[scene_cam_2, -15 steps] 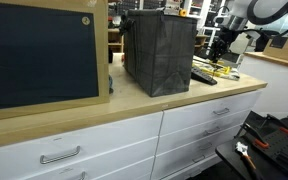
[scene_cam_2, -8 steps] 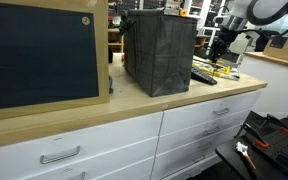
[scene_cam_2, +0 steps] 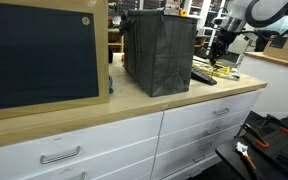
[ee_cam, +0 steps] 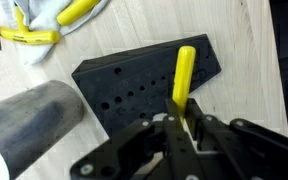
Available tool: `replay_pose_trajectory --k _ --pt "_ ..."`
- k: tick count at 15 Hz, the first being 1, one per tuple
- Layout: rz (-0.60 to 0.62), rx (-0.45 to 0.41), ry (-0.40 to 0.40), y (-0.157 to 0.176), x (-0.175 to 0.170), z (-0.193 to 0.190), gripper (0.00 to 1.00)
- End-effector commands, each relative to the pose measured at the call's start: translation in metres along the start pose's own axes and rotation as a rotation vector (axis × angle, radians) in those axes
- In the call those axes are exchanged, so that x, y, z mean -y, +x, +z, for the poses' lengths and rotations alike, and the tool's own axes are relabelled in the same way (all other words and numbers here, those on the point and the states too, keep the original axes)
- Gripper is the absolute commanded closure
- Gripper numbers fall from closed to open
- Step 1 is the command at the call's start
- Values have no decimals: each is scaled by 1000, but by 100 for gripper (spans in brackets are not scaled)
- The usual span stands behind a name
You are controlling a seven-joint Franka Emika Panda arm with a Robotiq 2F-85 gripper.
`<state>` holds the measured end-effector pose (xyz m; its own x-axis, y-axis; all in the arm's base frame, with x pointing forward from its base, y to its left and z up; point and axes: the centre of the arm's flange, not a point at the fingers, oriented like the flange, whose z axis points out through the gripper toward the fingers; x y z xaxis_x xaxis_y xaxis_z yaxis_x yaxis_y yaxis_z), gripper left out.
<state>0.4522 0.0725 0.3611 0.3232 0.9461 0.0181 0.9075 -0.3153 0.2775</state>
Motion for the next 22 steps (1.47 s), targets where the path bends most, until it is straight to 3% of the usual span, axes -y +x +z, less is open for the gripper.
replay_pose_trajectory --k 1,4,5,6,7,15,19,22 --pt "-13 -7 -6 2 4 9 96" --pt "-21 6 -7 3 8 9 96" --pt "-27 16 -14 3 9 9 91" --pt "-38 23 -15 5 11 9 60" --pt "-45 27 -19 6 12 9 59" --pt "-74 50 -26 2 21 12 1" --pt "-64 40 -27 -4 13 2 0" --pt "3 -11 26 -10 3 -3 0"
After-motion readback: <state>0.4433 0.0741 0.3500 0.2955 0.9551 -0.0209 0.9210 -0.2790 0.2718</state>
